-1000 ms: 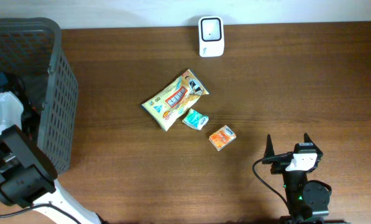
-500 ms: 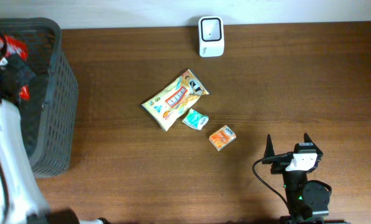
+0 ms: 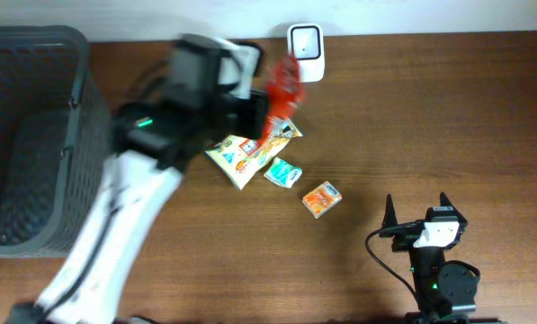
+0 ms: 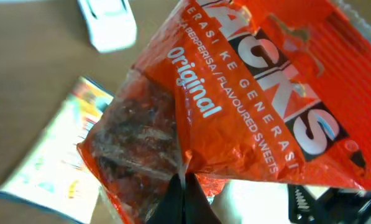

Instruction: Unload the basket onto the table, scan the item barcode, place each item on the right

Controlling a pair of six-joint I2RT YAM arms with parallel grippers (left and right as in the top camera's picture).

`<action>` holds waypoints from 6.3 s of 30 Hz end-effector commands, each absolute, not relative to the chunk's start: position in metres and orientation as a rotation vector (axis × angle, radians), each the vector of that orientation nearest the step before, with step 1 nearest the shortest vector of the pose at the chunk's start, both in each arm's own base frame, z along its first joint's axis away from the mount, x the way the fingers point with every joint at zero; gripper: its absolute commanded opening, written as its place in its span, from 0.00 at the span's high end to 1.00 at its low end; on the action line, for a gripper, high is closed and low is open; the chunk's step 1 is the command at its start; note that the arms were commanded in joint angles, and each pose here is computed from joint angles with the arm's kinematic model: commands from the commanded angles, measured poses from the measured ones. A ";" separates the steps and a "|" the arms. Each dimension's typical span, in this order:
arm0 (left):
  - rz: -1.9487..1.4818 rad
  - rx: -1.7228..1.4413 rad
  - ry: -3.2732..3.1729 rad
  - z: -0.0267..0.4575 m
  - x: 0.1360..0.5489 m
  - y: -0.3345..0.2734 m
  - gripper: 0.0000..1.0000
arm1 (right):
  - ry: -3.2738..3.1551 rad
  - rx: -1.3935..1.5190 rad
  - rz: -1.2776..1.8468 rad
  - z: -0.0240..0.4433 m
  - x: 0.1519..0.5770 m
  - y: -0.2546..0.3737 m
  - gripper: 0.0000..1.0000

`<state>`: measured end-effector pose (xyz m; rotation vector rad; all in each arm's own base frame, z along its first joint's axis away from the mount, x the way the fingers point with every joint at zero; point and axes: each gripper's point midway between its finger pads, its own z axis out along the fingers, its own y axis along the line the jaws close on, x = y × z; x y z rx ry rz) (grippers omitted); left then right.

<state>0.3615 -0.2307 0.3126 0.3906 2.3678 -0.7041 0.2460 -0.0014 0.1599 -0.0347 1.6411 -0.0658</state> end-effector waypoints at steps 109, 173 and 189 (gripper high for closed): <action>0.350 0.113 2.208 0.272 0.418 -0.055 1.00 | 1.645 -0.025 -0.082 0.157 0.246 -0.005 0.02; -0.257 0.392 2.727 0.150 0.364 -0.173 0.01 | 0.983 -0.188 0.702 0.345 0.171 0.078 0.02; -0.253 0.393 2.740 0.149 0.362 -0.172 0.01 | 1.996 -0.352 1.332 0.294 0.263 0.158 0.01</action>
